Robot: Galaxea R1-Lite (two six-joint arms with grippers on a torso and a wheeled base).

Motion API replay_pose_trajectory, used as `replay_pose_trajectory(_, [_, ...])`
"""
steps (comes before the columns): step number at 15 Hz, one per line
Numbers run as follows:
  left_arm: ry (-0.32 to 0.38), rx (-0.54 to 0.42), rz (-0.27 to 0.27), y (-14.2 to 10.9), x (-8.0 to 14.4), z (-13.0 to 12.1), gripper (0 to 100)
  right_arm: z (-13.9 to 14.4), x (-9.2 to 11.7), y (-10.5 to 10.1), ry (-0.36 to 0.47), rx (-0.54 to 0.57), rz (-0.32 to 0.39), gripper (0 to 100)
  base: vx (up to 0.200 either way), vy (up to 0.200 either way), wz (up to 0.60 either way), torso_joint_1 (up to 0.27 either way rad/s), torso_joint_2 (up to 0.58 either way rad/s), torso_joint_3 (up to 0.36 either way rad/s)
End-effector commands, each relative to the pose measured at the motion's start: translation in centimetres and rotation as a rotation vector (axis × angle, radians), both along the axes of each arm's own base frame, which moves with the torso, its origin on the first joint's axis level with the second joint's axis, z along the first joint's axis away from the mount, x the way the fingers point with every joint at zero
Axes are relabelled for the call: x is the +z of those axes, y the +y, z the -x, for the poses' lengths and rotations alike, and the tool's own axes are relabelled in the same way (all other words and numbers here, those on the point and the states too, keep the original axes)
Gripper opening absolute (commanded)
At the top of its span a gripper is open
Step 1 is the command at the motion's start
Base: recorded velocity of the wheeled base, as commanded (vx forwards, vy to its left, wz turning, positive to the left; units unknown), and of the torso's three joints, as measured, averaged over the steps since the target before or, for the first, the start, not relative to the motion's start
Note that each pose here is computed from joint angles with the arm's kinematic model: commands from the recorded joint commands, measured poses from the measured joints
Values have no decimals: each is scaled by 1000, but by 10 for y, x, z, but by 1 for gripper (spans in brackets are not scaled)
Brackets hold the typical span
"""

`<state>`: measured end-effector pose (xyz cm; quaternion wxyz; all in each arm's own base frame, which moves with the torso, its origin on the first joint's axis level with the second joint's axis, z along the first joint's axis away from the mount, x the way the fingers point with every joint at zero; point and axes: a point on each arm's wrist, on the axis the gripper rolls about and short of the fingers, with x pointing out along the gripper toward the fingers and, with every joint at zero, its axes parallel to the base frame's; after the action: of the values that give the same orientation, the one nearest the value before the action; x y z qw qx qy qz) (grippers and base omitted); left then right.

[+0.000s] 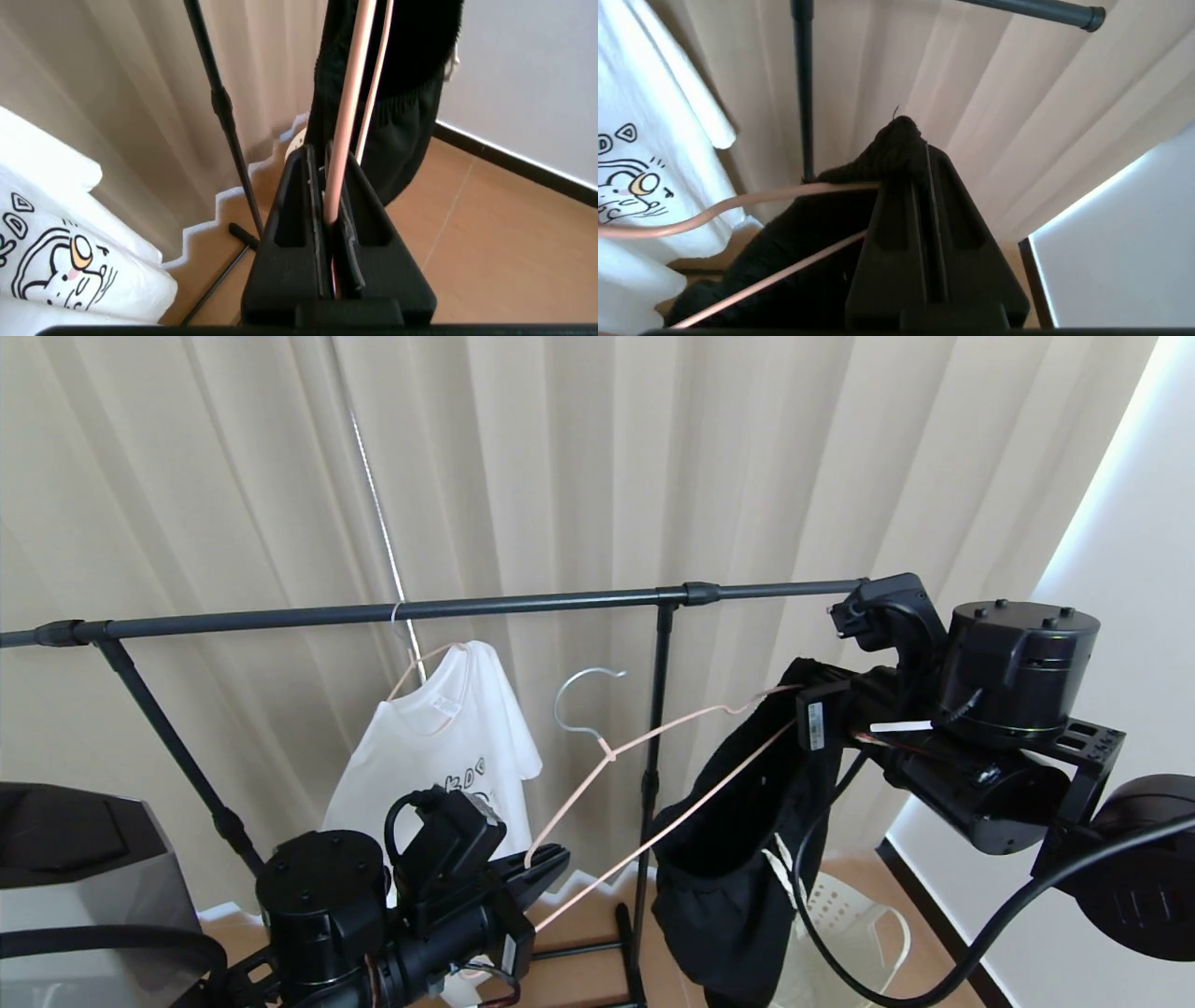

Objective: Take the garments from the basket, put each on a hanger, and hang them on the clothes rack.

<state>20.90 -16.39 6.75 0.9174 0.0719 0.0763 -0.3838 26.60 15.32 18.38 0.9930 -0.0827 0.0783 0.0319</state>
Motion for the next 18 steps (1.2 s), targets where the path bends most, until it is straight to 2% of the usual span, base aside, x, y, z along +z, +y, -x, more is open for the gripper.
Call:
replay_pose_trajectory(1, [3, 12, 0, -7, -4, -3, 0, 8, 0, 11, 1, 36, -5, 0, 0, 0, 0, 0, 0, 0])
replay_pose_trajectory(11, [2, 13, 0, -8, -4, -4, 0, 57, -3, 67, 8, 206, -44, 0, 0, 0, 0, 0, 0, 0])
replay_pose_trajectory(14, [8, 13, -5, -8, -6, -4, 0, 74, 3, 86, 4, 273, -103, 0, 0, 0, 0, 0, 0, 0])
replay_pose_trajectory(18, [7, 13, -4, -8, -6, -4, 0, 92, 3, 100, 14, 342, -139, 0, 0, 0, 0, 0, 0, 0])
